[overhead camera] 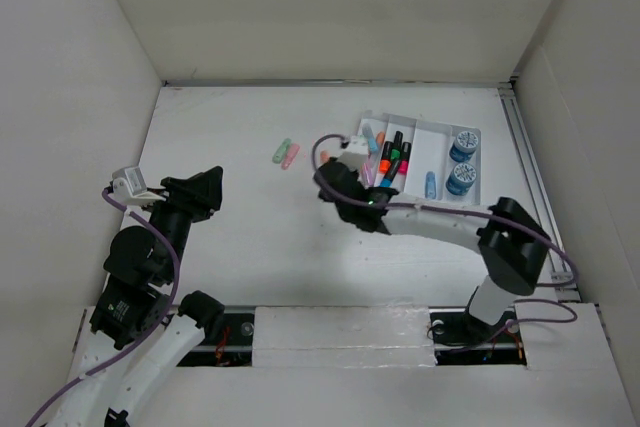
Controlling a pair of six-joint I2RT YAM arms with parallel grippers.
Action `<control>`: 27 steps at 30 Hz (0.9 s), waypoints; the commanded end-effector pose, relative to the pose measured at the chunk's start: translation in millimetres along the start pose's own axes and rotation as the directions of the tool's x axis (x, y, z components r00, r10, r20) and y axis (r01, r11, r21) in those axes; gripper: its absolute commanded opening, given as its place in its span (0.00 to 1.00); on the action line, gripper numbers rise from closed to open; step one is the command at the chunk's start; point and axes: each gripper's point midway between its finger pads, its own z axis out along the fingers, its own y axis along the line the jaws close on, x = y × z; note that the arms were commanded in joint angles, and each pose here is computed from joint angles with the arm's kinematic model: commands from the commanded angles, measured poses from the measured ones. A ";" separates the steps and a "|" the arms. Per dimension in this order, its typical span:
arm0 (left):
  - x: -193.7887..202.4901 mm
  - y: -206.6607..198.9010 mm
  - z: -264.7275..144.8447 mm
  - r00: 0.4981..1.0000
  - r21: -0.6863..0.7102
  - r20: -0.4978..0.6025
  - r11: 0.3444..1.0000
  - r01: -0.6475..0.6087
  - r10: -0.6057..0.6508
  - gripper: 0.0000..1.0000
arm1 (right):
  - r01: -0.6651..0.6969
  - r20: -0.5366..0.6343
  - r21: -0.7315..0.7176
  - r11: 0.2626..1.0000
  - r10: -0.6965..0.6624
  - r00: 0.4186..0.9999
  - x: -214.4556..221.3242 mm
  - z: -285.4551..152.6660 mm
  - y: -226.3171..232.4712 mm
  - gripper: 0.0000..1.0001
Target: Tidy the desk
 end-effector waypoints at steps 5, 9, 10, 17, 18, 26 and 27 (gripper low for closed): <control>-15.6 -13.1 -3.2 0.999 0.055 0.048 0.998 0.009 -0.011 0.47 | -0.423 0.238 0.309 0.852 0.362 0.901 -73.4 5.4 -201.1 0.00; -14.6 -14.1 -1.9 0.999 0.058 0.044 0.998 0.007 -0.009 0.46 | -0.518 0.257 0.355 0.778 0.451 0.855 -83.2 7.5 -272.0 0.02; -14.6 -14.1 -1.9 0.999 0.058 0.044 0.998 0.008 -0.011 0.46 | -0.518 0.257 0.355 0.778 0.451 0.854 -83.3 7.6 -272.2 0.02; -14.2 -14.1 -1.2 0.999 0.057 0.043 0.998 0.004 -0.007 0.46 | -0.548 0.288 0.377 0.747 0.468 0.836 -106.5 17.1 -288.1 0.54; -13.9 -13.9 -1.2 0.999 0.056 0.042 0.998 0.005 -0.008 0.47 | -0.528 0.284 0.365 0.767 0.449 0.847 -108.9 15.9 -277.1 0.59; -14.0 -15.1 -1.3 0.999 0.062 0.041 0.998 0.008 -0.010 0.46 | -0.423 0.159 0.090 0.902 0.406 0.900 -112.5 35.5 -147.4 0.03; -13.1 -14.7 -0.7 0.999 0.060 0.039 0.998 0.007 -0.009 0.46 | -0.399 0.130 0.060 0.915 0.389 0.912 -106.6 40.2 -128.5 0.00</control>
